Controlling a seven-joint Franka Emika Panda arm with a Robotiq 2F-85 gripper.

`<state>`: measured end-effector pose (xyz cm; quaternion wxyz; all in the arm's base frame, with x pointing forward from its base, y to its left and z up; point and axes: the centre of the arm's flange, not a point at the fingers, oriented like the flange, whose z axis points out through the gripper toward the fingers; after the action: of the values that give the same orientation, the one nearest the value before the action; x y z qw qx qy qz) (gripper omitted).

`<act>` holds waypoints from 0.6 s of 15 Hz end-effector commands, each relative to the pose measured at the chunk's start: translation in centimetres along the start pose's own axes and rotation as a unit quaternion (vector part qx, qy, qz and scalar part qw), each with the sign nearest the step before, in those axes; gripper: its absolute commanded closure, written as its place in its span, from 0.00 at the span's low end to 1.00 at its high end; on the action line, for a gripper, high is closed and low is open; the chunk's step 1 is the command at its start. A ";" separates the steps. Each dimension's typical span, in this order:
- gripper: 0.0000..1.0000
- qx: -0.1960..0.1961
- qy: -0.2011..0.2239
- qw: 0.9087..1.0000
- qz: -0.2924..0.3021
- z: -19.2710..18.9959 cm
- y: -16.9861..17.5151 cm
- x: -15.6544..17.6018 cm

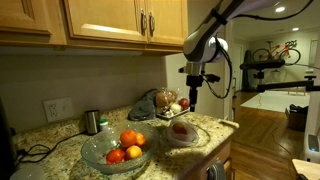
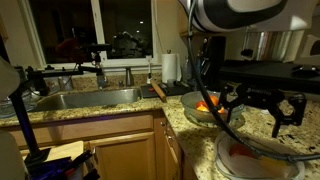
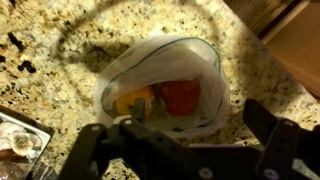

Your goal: Put the apple into the bowl.

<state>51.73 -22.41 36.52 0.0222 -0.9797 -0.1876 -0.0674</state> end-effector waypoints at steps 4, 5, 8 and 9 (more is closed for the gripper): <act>0.00 0.002 -0.002 1.000 -0.003 0.3 -0.2 0.3; 0.00 0.002 -0.002 1.000 -0.003 0.3 -0.2 0.3; 0.00 0.013 -0.004 1.000 -0.010 1.4 -0.2 1.1; 0.00 0.016 -0.009 1.000 -0.011 1.9 -0.2 1.4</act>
<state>52.23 -21.45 35.75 0.0260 -0.9782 -0.1967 -0.0614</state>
